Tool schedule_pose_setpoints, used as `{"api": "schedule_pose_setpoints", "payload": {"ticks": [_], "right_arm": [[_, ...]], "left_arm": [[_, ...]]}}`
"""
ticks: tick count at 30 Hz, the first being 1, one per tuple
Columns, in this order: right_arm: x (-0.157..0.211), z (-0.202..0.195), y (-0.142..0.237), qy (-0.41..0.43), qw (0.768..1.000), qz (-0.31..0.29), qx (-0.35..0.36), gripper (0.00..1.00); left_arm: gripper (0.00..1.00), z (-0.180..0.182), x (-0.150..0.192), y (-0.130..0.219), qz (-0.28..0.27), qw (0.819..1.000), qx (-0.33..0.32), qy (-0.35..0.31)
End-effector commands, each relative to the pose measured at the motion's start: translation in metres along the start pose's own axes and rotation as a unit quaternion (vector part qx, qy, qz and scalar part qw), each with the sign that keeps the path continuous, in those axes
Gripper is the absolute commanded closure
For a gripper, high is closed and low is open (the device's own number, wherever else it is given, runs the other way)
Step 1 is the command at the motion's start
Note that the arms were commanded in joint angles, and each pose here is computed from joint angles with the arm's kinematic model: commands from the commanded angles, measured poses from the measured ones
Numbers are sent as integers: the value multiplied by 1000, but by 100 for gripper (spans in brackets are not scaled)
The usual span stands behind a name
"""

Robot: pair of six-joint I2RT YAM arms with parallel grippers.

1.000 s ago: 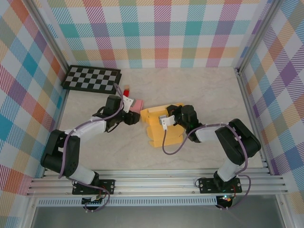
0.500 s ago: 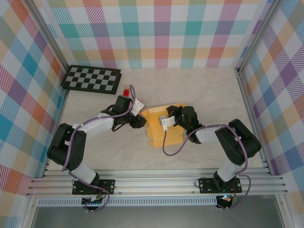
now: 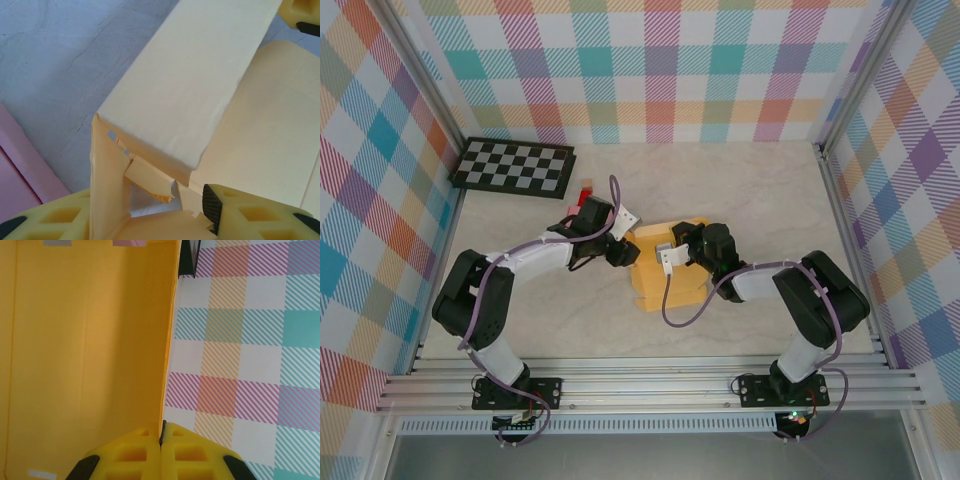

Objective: Fold the paper box

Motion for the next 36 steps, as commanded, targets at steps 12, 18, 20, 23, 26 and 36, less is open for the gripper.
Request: {"api": "schedule_pose_setpoints", "payload": {"ticks": [12, 18, 20, 23, 26, 36], "right_arm": [[3, 27, -2, -4, 998, 11, -64, 100], [4, 28, -2, -5, 998, 12, -65, 100], [3, 27, -1, -5, 998, 11, -64, 100], [3, 26, 0, -4, 998, 11, -63, 100], [3, 25, 0, -1, 998, 11, -62, 100], [3, 27, 0, 2, 998, 11, -63, 100]], "left_arm": [[38, -8, 10, 54, -79, 994, 52, 60], [37, -12, 30, 46, -67, 994, 46, 79], [39, -8, 35, 42, -60, 993, 34, 95], [41, -8, 40, 40, -65, 992, 30, 105], [41, -9, 46, 45, -78, 990, 20, 115], [43, 9, 67, 43, -78, 980, -46, 176]]}}
Point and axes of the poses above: each hand's point on the last joint's axis, 136 mm out from that joint toward the fingers, its own y axis back along the fingers, its own z axis along the line the jaws close on, x = y × z, the point moved 7 cm from there along y, back along the fingers, and after that the axes turned 9 degrees about -y, right-handed, at the moved point
